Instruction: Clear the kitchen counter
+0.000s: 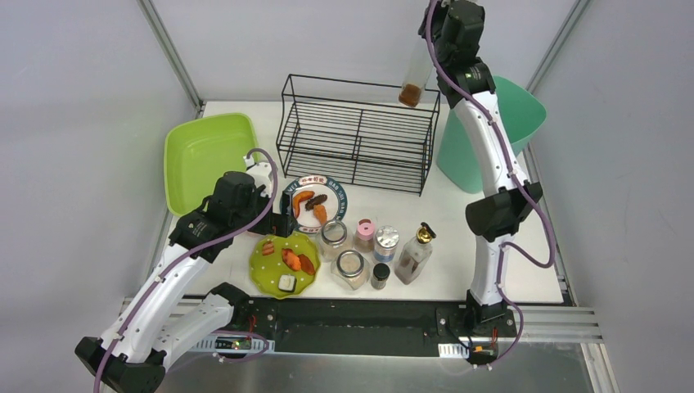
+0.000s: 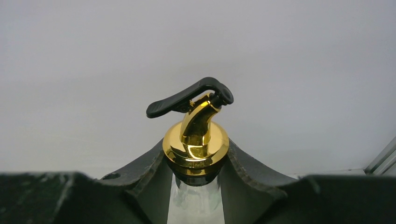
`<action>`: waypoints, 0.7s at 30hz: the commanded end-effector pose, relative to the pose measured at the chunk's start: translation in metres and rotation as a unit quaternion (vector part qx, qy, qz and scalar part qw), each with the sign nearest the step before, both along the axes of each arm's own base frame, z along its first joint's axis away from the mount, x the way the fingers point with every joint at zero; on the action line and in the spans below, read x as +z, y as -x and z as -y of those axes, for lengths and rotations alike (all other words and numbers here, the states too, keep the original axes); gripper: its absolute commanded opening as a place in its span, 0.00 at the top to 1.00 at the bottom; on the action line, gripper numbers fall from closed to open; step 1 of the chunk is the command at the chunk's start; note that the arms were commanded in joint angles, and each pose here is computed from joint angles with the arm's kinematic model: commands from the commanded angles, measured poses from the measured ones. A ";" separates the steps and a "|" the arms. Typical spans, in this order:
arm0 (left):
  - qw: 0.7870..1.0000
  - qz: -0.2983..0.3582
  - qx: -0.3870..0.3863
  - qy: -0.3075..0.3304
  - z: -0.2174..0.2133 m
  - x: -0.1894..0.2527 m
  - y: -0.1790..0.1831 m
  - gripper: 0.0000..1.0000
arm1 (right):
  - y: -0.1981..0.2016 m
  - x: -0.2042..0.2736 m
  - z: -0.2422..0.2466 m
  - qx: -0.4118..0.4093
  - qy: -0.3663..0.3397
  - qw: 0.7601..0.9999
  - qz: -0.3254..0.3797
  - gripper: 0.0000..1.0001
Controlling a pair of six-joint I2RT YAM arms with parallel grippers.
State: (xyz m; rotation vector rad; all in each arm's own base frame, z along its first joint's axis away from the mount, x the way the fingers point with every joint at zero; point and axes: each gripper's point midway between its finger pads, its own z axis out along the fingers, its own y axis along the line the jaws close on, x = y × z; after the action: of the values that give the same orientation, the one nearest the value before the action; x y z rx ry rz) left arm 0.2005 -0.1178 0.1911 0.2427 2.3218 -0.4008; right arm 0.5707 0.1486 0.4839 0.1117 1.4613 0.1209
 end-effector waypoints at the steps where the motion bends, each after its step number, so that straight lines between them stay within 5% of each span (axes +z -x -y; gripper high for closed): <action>1: 1.000 0.002 0.001 0.000 0.001 -0.003 -0.002 0.00 | 0.012 0.060 0.011 0.000 -0.035 0.996 0.086 1.00; 21: 1.000 0.009 0.006 -0.002 -0.002 0.000 -0.002 0.00 | 0.033 -0.011 -0.027 0.139 0.049 0.989 0.008 1.00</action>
State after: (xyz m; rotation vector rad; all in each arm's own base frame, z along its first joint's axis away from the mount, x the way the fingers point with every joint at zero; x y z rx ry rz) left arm 0.2008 -0.1174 0.1909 0.2409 2.3222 -0.3967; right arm 0.5703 0.1767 0.3868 -0.1240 1.6665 0.1902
